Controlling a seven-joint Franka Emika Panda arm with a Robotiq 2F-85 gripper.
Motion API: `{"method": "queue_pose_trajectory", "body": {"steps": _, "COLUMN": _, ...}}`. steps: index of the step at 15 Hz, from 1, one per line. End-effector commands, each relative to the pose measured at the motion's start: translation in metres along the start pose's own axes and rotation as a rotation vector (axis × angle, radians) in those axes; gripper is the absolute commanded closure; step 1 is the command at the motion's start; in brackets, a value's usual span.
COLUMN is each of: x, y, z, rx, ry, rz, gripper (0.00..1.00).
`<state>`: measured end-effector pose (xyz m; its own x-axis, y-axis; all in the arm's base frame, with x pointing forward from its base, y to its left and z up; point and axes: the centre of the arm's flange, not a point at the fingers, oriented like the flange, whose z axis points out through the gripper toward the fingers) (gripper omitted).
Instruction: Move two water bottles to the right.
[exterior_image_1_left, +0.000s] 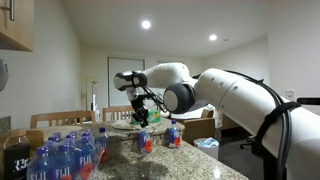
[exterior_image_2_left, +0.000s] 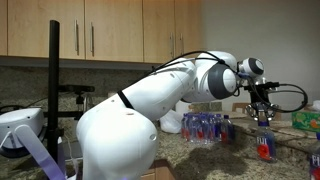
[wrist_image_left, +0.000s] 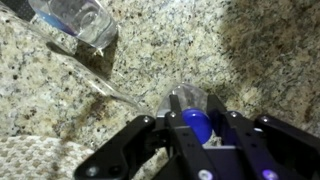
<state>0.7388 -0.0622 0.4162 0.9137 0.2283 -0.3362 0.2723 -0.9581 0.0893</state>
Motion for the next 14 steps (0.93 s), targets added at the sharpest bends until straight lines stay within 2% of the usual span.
{"method": "queue_pose_trajectory", "body": {"steps": 1, "x": -0.062, "y": 0.01, "z": 0.039, "rx": -0.041, "ry": 0.044, "rz": -0.054, "gripper": 0.92}}
{"method": "queue_pose_trajectory", "body": {"steps": 5, "x": -0.073, "y": 0.041, "z": 0.036, "rx": -0.038, "ry": 0.046, "rz": -0.104, "gripper": 0.92}}
{"method": "queue_pose_trajectory", "body": {"steps": 14, "x": -0.117, "y": 0.113, "z": 0.055, "rx": -0.024, "ry": 0.023, "rz": -0.212, "gripper": 0.92}}
